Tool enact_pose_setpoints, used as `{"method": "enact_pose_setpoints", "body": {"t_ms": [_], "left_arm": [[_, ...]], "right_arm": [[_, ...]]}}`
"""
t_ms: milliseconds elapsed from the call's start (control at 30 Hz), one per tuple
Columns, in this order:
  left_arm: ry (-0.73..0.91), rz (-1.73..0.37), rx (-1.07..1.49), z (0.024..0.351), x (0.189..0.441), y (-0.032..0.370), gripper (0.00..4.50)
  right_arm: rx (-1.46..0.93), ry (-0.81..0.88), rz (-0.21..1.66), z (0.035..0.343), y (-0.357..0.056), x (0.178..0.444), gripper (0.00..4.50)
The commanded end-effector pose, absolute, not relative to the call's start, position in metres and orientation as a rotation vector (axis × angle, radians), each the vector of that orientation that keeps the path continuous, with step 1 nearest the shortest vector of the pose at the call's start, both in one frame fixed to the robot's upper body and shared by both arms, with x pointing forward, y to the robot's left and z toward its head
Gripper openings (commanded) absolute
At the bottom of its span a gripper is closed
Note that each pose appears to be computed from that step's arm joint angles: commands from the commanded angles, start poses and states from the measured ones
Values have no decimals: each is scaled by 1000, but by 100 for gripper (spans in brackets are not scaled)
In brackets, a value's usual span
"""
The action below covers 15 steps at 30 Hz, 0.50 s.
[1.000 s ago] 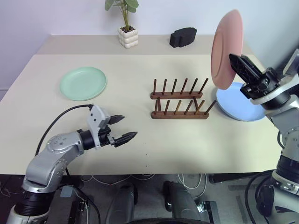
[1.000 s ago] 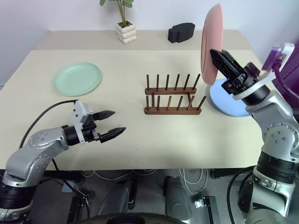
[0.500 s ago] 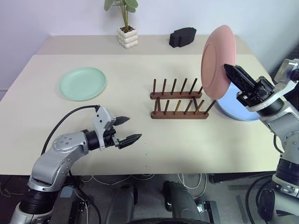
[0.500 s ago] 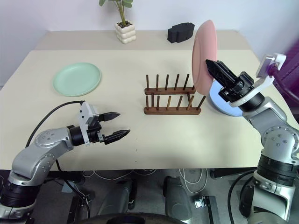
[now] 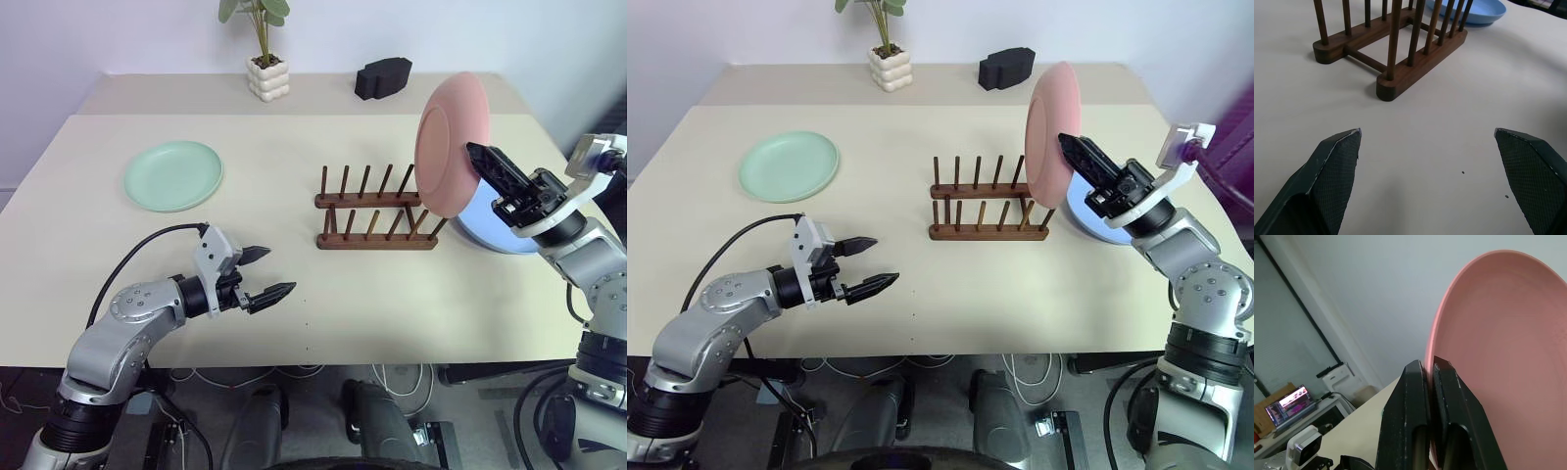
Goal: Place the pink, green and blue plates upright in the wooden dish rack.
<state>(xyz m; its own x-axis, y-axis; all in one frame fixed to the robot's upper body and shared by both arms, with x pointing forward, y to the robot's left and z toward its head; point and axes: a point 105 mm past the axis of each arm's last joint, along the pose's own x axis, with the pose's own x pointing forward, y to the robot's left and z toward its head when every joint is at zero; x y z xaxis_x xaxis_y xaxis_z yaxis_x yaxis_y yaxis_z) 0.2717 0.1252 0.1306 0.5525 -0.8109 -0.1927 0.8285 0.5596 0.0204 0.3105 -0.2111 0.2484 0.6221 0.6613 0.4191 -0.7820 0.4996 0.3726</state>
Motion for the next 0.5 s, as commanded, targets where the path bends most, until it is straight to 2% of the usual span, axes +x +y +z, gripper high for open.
{"method": "enact_pose_setpoints", "body": {"t_ms": [33, 100, 200, 233, 400, 500], "left_arm": [[117, -967, 135, 141, 271, 125, 448], [119, -965, 136, 140, 271, 126, 448], [119, -962, 135, 140, 271, 126, 450], [118, -961, 135, 140, 271, 126, 450], [113, -959, 130, 141, 271, 127, 450], [116, -956, 130, 141, 272, 128, 450]], "right_arm": [[561, -276, 915, 259, -209, 308, 0], [565, -272, 908, 258, -210, 309, 0], [564, -271, 897, 256, -211, 311, 93], [560, -272, 893, 256, -211, 311, 134], [523, -291, 836, 256, -216, 316, 397], [495, -335, 765, 260, -224, 323, 397]]}}
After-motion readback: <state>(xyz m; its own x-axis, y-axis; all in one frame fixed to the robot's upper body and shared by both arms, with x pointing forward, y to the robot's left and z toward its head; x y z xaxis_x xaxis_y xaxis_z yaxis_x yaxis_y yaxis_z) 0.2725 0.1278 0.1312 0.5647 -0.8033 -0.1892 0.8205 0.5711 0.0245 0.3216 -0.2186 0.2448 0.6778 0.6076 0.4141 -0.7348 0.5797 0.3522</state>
